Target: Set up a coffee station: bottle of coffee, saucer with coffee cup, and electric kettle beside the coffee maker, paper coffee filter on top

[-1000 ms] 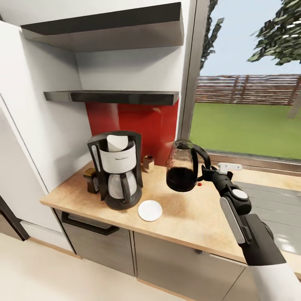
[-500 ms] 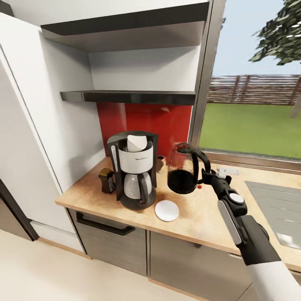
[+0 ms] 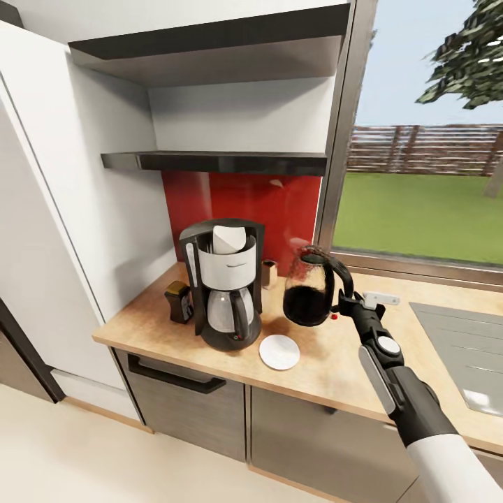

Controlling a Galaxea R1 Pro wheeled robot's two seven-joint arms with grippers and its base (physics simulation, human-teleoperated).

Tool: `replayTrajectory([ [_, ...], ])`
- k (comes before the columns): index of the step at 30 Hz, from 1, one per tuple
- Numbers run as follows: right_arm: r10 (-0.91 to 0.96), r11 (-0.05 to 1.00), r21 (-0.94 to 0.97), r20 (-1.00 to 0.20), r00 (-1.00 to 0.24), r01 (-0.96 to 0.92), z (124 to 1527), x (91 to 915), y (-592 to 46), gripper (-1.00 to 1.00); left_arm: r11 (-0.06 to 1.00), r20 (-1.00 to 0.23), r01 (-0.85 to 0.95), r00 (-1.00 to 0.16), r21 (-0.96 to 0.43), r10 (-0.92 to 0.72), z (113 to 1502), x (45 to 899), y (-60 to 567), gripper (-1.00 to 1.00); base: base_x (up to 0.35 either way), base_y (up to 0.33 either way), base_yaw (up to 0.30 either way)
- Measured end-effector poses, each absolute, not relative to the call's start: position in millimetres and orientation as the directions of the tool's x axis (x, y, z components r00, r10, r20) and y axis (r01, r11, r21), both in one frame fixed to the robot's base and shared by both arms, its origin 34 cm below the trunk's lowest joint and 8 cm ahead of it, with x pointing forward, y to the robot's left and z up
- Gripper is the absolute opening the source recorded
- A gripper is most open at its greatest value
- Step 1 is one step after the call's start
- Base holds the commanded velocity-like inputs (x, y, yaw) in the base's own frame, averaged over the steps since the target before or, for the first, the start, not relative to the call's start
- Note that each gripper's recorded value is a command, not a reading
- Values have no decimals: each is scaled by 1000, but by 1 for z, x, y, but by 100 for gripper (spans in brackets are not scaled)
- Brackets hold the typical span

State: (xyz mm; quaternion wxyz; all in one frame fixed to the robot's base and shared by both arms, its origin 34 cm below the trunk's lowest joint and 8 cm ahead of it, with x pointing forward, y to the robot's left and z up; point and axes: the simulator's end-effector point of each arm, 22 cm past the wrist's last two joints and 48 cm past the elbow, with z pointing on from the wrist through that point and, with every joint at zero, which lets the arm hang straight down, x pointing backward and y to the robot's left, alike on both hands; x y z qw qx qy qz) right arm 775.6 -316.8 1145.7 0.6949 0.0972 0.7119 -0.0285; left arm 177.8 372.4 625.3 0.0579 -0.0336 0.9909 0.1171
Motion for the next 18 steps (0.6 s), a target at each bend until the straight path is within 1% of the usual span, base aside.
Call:
replayTrajectory([
  [6, 118, 978, 109, -992, -43, 176, 1131, 776, -307, -100, 970, -123, -80, -991, 228, -53, 625, 178, 372, 100, 112, 72, 0],
  [16, 122, 978, 111, -991, -51, 174, 1127, 776, -305, -100, 970, -122, -80, -991, 228, -53, 625, 177, 372, 100, 9, 6, 0],
  [18, 124, 978, 111, -990, -63, 176, 1121, 776, -304, -100, 970, -123, -80, -991, 228, -53, 625, 177, 372, 100, 97, 87, 0],
])
